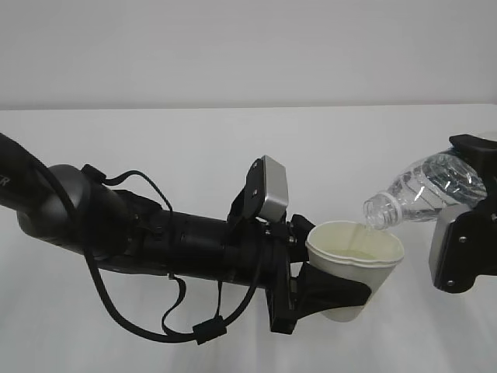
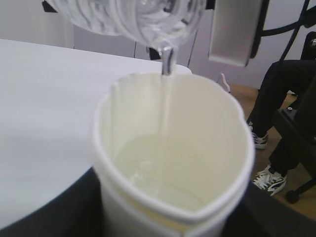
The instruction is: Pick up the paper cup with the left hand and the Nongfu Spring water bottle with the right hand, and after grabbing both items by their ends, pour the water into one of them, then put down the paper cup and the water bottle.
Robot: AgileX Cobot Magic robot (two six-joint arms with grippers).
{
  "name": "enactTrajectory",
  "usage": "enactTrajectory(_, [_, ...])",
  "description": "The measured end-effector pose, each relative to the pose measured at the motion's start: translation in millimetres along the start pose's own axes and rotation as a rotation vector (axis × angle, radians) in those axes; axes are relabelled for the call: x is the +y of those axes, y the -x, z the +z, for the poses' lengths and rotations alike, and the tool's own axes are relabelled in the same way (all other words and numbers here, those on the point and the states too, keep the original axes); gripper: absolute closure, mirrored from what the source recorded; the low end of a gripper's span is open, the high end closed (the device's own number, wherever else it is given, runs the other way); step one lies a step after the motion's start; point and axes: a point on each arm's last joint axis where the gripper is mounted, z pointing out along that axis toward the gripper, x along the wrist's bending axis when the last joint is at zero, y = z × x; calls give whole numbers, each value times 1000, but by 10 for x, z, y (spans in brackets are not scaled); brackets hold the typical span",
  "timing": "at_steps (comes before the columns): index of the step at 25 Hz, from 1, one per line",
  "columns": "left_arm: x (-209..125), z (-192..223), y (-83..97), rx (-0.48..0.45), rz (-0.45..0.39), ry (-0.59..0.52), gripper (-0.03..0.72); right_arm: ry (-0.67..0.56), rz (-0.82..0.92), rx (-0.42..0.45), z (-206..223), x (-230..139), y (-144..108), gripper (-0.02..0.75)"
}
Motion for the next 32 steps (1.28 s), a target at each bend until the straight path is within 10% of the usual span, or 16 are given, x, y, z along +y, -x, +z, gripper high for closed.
enactTrajectory(32, [-2, 0, 1, -1, -4, -3, 262, 7, -6, -1, 0, 6, 1, 336])
